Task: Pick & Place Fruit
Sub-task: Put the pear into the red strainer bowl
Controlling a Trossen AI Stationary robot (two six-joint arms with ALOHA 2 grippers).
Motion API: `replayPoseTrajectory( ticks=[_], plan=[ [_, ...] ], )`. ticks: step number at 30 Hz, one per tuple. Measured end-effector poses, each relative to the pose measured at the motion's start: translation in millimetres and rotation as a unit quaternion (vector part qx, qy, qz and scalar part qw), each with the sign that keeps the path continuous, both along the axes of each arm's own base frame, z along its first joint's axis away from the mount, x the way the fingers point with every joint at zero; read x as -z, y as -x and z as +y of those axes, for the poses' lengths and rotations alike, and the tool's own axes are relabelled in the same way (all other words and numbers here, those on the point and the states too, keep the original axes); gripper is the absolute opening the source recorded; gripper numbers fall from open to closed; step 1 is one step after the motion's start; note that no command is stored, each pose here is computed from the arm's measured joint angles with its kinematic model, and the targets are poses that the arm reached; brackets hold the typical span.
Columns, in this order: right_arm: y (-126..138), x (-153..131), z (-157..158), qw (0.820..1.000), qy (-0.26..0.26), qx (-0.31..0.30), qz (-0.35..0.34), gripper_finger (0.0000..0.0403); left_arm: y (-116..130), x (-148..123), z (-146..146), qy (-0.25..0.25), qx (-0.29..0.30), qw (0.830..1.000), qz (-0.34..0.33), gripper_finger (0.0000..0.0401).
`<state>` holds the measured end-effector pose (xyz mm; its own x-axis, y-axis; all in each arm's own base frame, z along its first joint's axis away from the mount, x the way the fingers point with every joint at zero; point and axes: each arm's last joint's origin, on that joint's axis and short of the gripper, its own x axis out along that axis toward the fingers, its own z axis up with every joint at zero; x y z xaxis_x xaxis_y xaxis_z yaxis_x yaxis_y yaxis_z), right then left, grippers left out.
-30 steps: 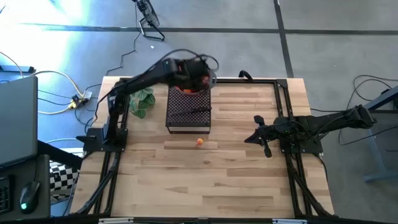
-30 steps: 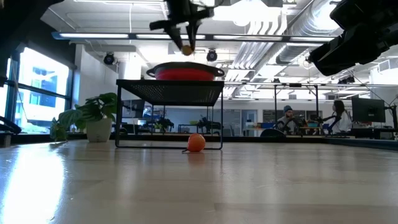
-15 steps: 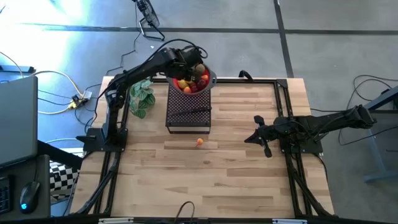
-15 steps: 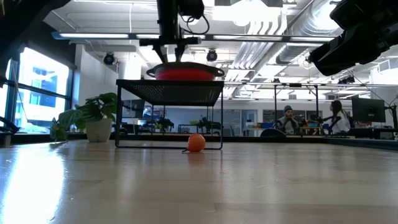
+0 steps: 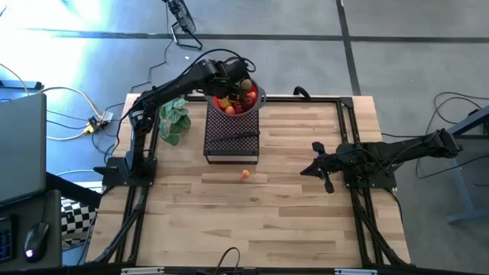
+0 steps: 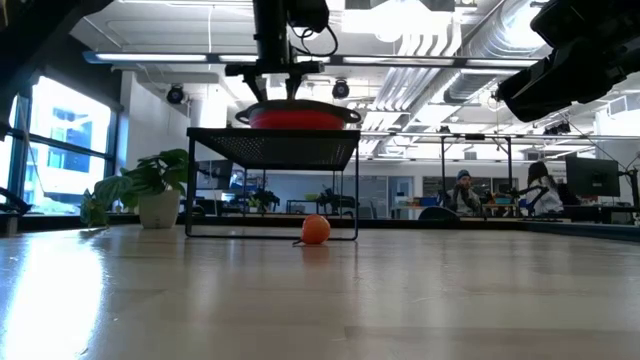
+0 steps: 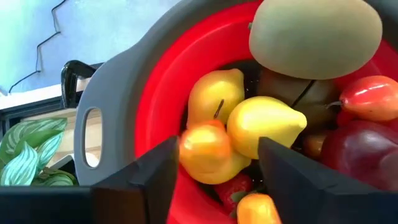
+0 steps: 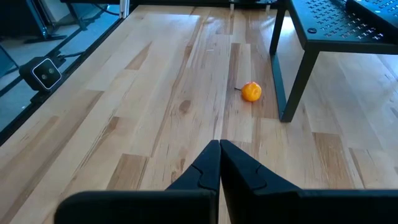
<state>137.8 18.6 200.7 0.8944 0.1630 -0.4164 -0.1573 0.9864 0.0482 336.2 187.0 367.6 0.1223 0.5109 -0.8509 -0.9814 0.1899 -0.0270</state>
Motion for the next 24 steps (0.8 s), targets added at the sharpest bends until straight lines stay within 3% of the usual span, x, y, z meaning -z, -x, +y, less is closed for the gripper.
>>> replayPoseTrajectory(
  ticks=[6,12,18,24],
  plan=[
    [0,0,0,1.000,-0.002,0.001,0.000,0.0002,-1,0,0,-0.002,-0.001,1.000,-0.003,0.0262],
    [0,0,0,1.000,-0.002,0.000,0.000,0.0002,-1,0,-2,-0.008,0.020,1.000,0.013,0.0259],
    [0,0,0,1.000,-0.024,0.011,0.004,0.0002,-12,-2,-27,-0.078,0.065,0.992,0.075,0.0203],
    [0,0,0,1.000,-0.026,0.011,0.004,0.0002,-18,-1,-52,-0.080,0.134,0.981,0.118,0.0099]
  ],
)
